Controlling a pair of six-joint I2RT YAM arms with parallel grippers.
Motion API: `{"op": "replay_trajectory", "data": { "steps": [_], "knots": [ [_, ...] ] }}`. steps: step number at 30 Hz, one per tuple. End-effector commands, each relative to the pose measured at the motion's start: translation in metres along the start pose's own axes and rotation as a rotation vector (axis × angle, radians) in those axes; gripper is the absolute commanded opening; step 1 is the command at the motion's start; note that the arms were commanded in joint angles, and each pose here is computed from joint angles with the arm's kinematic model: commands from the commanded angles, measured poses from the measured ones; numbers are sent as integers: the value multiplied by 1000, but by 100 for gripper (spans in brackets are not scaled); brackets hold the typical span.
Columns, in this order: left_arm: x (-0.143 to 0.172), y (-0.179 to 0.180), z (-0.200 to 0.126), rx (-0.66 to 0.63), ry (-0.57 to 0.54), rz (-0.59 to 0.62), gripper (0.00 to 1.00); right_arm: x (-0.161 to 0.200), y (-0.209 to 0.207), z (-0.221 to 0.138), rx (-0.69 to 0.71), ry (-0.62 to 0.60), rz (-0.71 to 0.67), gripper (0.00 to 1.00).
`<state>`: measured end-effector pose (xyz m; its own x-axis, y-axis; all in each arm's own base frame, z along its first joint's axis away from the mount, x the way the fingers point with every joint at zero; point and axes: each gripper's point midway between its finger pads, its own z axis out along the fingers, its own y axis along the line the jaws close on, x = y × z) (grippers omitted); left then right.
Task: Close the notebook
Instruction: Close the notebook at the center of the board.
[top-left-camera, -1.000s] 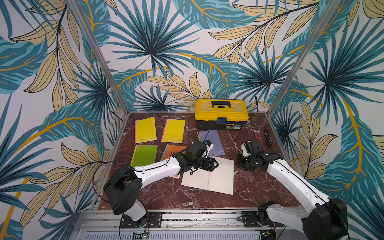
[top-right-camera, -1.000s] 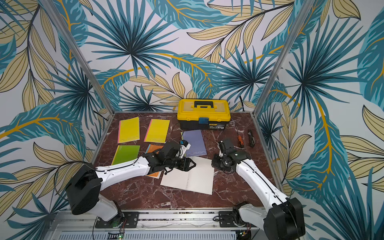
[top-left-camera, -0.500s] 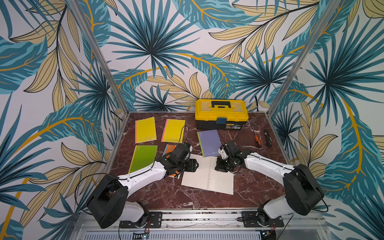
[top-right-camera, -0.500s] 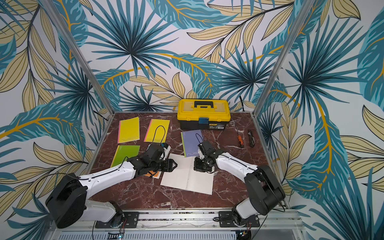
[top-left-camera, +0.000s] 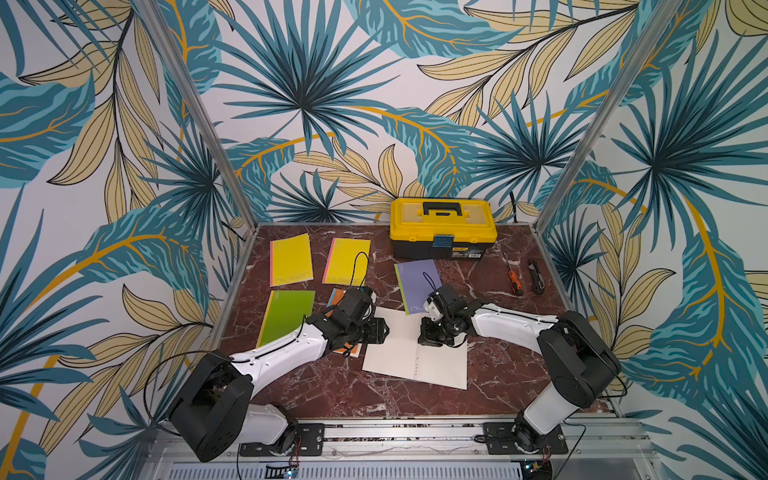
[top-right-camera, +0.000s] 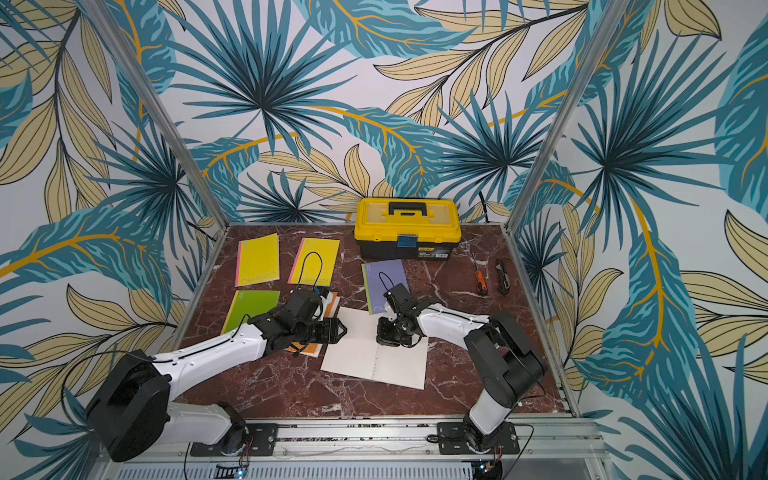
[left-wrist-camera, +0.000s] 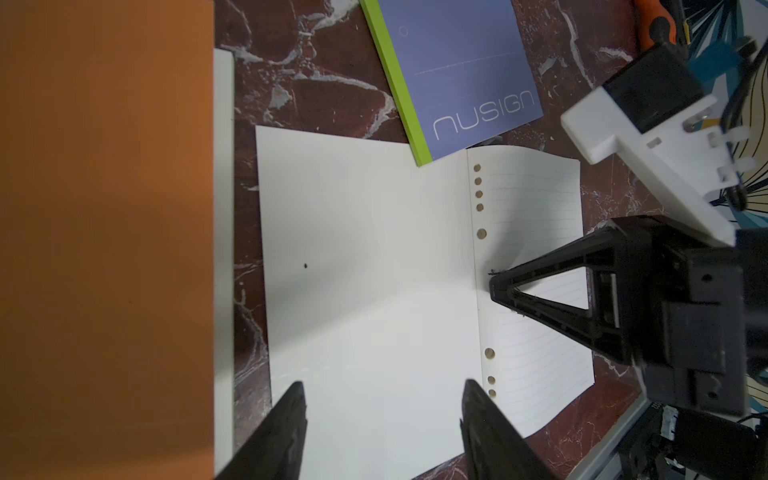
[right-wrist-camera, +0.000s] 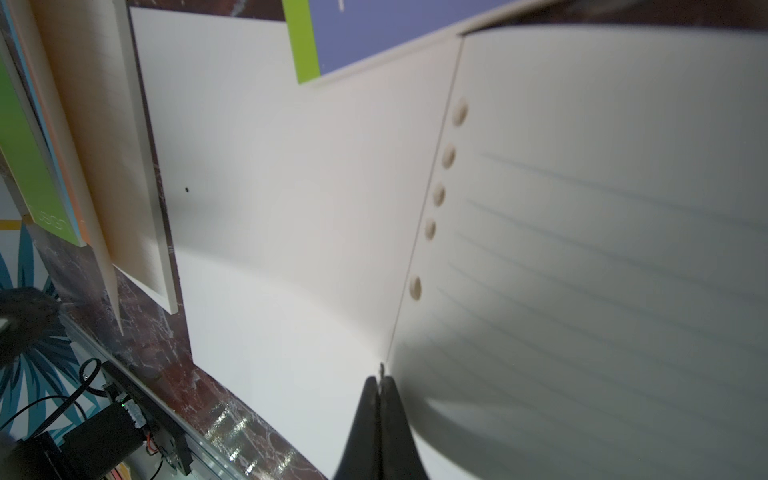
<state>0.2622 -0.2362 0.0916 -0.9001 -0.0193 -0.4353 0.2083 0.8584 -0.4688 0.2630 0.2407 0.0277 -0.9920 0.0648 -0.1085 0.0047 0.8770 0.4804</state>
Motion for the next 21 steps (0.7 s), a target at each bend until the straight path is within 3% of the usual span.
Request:
{"op": "replay_trajectory", "data": {
  "steps": [1,11,21],
  "knots": [
    [3,4,0,-6,12,-8,61,24,-20,10,50,56,31,4],
    [6,5,4,-9,27,-21,61,71,-69,7,190,134,73,4],
    [18,20,18,-54,68,-28,61,84,-85,0,243,148,77,3]
  ]
}}
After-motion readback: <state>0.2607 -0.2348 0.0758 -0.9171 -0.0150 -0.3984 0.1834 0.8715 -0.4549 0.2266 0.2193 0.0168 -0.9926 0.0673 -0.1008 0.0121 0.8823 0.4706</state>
